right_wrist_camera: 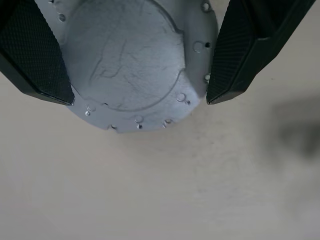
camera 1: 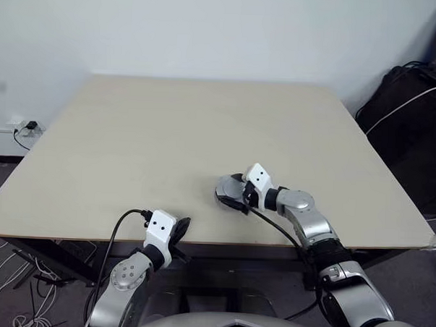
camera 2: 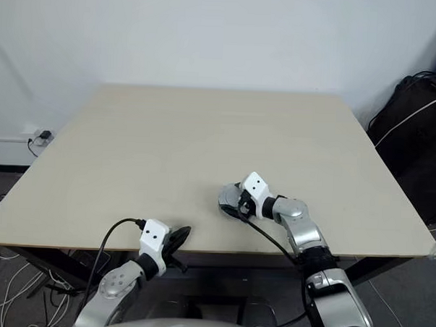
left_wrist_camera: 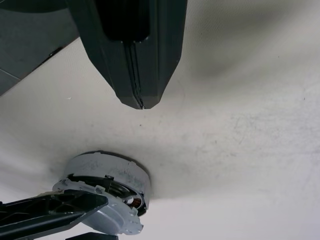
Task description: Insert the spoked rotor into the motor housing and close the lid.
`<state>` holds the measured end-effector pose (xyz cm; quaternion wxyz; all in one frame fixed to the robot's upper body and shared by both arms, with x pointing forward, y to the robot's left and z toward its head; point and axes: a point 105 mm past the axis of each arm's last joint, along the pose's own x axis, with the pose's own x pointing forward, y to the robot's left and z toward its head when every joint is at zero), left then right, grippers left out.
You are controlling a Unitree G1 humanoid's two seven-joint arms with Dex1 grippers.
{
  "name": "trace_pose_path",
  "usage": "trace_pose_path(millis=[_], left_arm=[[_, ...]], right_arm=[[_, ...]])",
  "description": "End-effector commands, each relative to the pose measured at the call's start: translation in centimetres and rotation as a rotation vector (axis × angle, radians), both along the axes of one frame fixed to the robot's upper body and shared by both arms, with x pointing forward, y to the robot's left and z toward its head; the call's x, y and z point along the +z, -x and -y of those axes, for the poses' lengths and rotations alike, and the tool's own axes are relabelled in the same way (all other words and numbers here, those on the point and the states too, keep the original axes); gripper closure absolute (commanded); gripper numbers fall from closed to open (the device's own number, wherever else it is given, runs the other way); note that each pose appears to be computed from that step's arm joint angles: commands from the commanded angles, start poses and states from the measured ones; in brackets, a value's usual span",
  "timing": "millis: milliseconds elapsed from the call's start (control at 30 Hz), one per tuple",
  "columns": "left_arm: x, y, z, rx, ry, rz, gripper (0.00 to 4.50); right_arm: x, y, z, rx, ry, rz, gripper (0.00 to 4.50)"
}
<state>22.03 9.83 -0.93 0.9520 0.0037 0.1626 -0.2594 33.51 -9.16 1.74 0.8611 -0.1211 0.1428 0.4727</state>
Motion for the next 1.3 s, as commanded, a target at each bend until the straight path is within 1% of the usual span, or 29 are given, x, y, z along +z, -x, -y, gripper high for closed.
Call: trace_pose_path(millis=[33, 400, 467, 567, 800, 1067, 1133, 1200, 1300], left_arm=[[1.8, -0.5, 0.2, -0.002, 0.01, 0.065, 4.5], [1.7, -0.3, 0.1, 0.007, 0.012, 0.061, 4.5], [1.7, -0.3, 0.2, 0.008, 0.012, 0.06, 4.5], [1.7, -0.3, 0.2, 0.009, 0.013, 0.06, 4.5], [1.7, -0.3, 0.3, 0.004, 0.018, 0.059, 4.5], [1.6, -0.3, 0.5, 0.0, 0.023, 0.056, 4.5], [1.6, -0.3, 0.6, 0.0, 0.025, 0.055, 4.5], [1.5, -0.3, 0.6, 0.001, 0.026, 0.054, 4.5], [1.4, -0.3, 0.6, 0.002, 0.027, 0.052, 4.5]], right_arm=[[1.4, -0.9, 0.1, -0.004, -0.002, 0.064, 0.01], [-0.2, -0.9, 1.0, -0.02, 0.035, 0.006, 0.01], [-0.4, -0.6, 0.9, -0.01, 0.033, -0.013, 0.41], [-0.4, -0.4, 0.8, 0.0, 0.024, -0.022, 1.24], [-0.3, 0.0, 0.4, -0.023, 0.004, -0.053, 1.24], [-0.3, 0.3, 0.0, -0.014, 0.039, -0.05, 1.24], [0.2, 0.1, -0.1, -0.025, 0.018, -0.026, 1.24], [1.1, -0.3, -0.3, -0.042, -0.03, 0.038, 1.24], [1.1, -0.5, -0.2, -0.057, -0.031, 0.04, 1.24]])
